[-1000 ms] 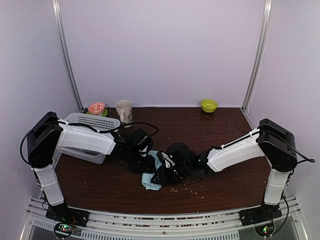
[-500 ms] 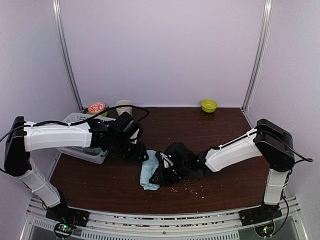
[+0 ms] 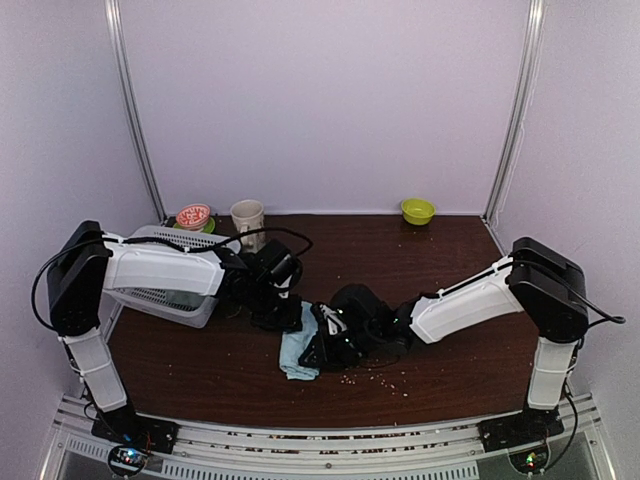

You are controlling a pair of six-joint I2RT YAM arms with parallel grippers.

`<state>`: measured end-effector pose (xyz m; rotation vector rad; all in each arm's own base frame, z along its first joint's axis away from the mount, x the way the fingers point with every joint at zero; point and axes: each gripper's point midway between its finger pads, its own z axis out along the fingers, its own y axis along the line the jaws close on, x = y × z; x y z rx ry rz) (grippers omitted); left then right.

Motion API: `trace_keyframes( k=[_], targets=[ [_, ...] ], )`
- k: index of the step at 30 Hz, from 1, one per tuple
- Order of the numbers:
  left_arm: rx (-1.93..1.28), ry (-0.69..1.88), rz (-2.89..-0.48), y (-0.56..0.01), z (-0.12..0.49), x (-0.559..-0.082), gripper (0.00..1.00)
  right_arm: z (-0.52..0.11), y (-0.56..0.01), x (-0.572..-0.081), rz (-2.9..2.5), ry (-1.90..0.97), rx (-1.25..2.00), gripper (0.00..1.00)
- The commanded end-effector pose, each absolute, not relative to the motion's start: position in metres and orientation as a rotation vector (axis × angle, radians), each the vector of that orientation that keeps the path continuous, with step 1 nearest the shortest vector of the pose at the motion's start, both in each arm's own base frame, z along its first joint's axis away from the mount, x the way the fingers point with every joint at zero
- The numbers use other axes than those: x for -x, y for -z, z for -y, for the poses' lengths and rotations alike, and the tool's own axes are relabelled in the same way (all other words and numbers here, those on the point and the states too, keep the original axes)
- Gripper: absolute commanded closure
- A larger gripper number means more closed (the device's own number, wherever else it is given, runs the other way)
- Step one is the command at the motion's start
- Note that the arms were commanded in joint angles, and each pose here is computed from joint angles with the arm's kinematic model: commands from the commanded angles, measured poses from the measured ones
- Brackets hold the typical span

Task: Roll the towels
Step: Adjust the towel at the center of the board.

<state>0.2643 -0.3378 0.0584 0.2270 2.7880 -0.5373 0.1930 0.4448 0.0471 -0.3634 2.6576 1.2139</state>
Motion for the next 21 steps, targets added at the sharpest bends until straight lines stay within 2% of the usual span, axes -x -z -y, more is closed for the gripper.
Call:
trace_keyframes(
  k=[1, 7, 14, 21],
  targets=[
    [-0.191, 0.534, -2.814, -0.036, 0.332, -0.268, 0.79, -0.428, -0.028, -0.194, -2.722, -1.114, 0.330, 0.68],
    [-0.177, 0.493, -2.853, -0.017, 0.323, -0.261, 0.80, -0.421, -0.057, -0.198, -2.662, -1.139, 0.330, 0.56],
    [-0.169, 0.400, -2.878, -0.006, 0.303, -0.253, 0.81, -0.404, -0.077, -0.206, -2.612, -1.068, 0.329, 0.56],
    [-0.160, 0.347, -2.907, 0.010, 0.286, -0.241, 0.83, -0.416, -0.086, -0.210, -2.584, -1.086, 0.364, 0.58]
  ],
)
